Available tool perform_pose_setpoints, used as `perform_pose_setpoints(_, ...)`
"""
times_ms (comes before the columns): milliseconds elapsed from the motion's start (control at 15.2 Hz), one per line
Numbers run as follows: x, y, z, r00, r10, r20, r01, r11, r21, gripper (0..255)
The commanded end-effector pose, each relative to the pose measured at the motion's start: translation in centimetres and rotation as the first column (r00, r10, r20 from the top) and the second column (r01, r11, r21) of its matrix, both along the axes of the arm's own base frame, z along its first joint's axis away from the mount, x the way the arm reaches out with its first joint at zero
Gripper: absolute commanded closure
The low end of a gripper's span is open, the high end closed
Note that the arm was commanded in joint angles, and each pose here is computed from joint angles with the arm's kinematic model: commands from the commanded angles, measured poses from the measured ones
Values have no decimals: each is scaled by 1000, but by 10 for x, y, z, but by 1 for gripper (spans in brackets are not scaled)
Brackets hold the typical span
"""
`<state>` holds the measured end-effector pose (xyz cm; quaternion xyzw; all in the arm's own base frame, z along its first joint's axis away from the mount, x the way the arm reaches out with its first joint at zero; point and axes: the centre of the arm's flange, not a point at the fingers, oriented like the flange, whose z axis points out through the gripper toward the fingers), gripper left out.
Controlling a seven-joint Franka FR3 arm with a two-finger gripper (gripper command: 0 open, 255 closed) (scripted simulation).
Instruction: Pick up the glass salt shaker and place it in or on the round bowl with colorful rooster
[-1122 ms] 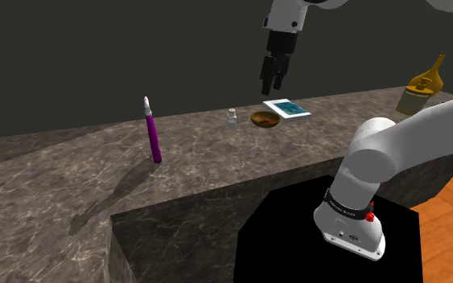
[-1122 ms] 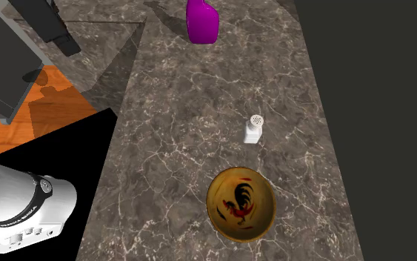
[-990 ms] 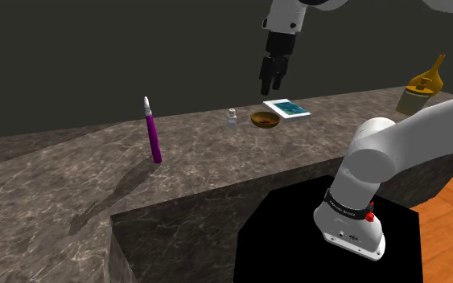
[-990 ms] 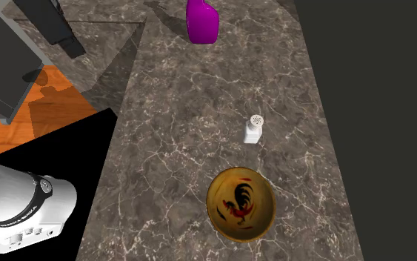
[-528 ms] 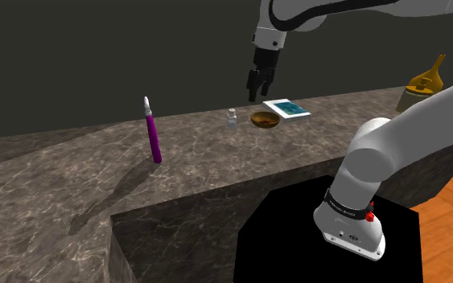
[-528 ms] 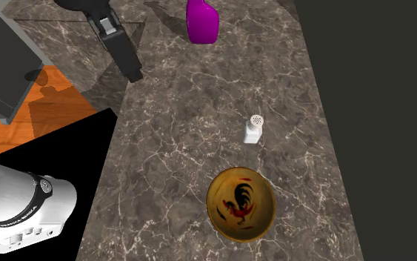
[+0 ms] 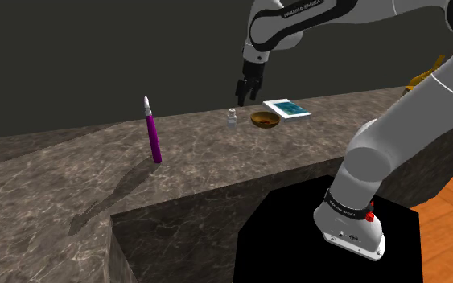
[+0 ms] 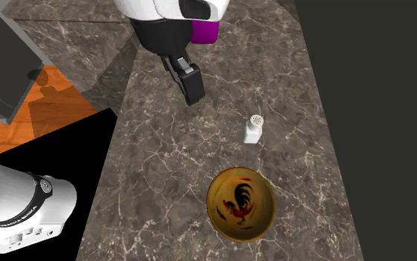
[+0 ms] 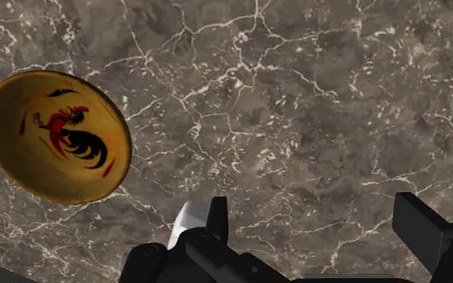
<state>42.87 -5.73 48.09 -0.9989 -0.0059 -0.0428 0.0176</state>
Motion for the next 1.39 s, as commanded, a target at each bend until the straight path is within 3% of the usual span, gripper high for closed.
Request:
perform_pose_setpoints(0,17,-15,-16,1000,-8,10,9,1000,-9,0)
perform_pose_setpoints(726,107,-86,-82,997,-53,56,56,997,-46,0)
perform_pose_setpoints(1320,113,-87,-122,997,-53,56,56,997,-46,0)
